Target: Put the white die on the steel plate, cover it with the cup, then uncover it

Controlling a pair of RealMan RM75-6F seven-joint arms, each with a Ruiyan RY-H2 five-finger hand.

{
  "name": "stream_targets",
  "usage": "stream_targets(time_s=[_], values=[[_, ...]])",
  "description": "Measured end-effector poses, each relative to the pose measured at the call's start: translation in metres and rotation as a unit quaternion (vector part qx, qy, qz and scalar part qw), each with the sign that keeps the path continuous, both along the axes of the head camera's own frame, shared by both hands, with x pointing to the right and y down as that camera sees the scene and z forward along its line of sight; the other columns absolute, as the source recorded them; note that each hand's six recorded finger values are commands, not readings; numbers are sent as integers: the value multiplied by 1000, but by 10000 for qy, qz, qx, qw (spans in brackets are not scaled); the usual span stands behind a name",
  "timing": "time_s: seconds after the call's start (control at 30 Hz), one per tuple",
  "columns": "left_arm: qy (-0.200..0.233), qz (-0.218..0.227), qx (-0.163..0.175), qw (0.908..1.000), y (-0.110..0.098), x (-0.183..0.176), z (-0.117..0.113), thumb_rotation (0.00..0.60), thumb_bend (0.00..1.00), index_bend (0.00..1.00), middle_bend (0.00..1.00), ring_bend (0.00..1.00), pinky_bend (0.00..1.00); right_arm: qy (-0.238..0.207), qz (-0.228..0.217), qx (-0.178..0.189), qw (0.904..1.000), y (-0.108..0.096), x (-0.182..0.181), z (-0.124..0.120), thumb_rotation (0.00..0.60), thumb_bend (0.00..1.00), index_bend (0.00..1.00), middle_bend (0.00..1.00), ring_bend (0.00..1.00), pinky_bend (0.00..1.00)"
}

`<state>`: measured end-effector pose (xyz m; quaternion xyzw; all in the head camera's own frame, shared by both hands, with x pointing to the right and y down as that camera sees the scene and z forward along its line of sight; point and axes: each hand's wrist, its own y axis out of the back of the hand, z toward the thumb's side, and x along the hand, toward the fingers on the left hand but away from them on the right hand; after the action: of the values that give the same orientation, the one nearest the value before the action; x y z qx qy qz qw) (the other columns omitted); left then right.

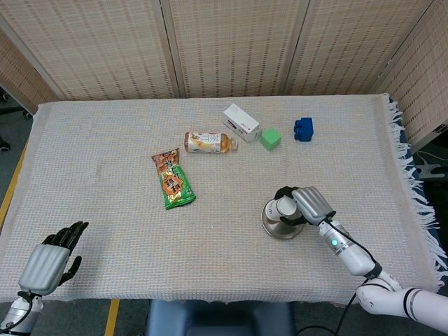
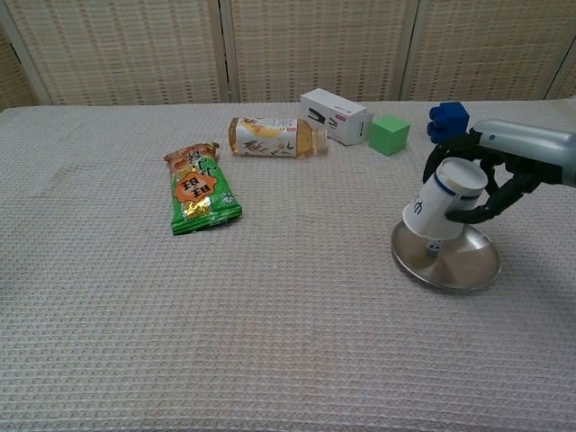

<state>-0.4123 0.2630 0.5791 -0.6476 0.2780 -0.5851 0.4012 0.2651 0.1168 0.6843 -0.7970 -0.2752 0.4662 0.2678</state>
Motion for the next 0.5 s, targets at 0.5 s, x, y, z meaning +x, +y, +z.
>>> stream_targets(time_s=[0.5], values=[[-25,1,-39,10000,1,0,2,600,450,71,104,189,363,689,535,1060,9905,-35,54,-10,600,144,520,472,428,626]])
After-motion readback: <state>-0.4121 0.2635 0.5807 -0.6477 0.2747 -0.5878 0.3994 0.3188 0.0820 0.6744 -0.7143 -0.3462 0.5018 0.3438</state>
